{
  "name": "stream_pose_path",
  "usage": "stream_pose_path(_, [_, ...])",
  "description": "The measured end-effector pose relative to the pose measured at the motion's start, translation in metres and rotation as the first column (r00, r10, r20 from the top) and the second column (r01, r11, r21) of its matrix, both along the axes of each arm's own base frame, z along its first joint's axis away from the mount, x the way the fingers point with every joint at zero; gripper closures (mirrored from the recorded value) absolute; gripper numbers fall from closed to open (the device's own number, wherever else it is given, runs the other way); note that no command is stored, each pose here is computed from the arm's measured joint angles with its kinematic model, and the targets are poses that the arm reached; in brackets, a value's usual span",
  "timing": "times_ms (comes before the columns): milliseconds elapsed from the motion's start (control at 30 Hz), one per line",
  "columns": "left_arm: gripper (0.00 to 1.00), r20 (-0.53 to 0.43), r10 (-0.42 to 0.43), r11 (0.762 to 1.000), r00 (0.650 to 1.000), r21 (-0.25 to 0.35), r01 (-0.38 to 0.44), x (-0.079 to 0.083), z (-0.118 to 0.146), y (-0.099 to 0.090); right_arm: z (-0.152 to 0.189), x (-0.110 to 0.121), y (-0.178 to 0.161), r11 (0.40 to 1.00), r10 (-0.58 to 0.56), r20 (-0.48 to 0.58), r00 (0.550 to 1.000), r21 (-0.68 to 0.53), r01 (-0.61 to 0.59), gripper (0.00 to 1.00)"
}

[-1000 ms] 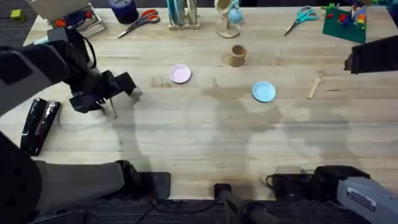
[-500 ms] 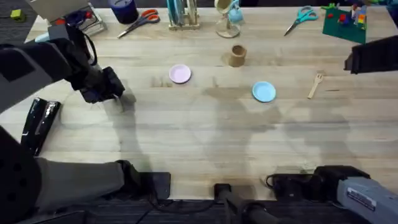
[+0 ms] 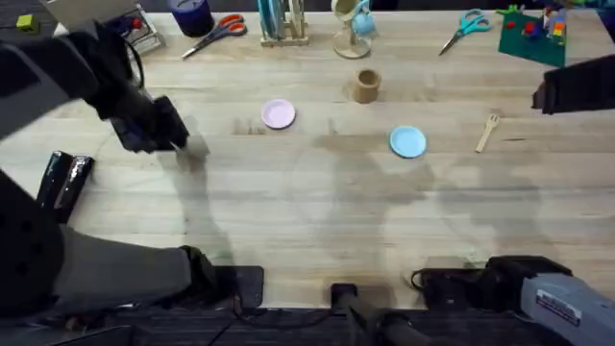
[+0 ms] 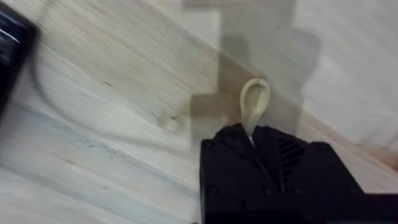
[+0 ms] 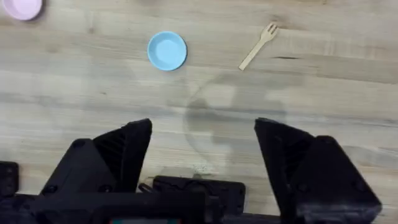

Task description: Pick up a utensil and set it on the pink plate, then put the other utensil in the container.

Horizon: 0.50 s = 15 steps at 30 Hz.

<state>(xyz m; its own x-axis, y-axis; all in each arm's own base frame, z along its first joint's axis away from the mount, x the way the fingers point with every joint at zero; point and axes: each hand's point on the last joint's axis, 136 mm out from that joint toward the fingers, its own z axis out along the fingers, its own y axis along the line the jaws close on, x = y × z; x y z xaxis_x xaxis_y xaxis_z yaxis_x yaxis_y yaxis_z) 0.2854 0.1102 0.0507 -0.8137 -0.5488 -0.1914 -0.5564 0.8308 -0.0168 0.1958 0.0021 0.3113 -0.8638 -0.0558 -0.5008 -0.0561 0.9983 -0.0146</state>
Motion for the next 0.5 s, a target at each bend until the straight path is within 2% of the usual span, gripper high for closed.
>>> stream_pose_path(233, [0.963, 0.048, -0.059, 0.998, 0.997, 0.031, 0.058, 0.028, 0.069, 0.006, 0.000, 0.000, 0.000, 1.000, 0.000, 0.000, 1.000, 0.000, 0.000, 0.005])
stream_pose_path(500, [0.961, 0.047, -0.206, 0.978, 0.977, 0.051, 0.204, 0.035, 0.132, -0.018, 0.000, 0.000, 0.000, 1.000, 0.000, 0.000, 1.000, 0.000, 0.000, 0.006])
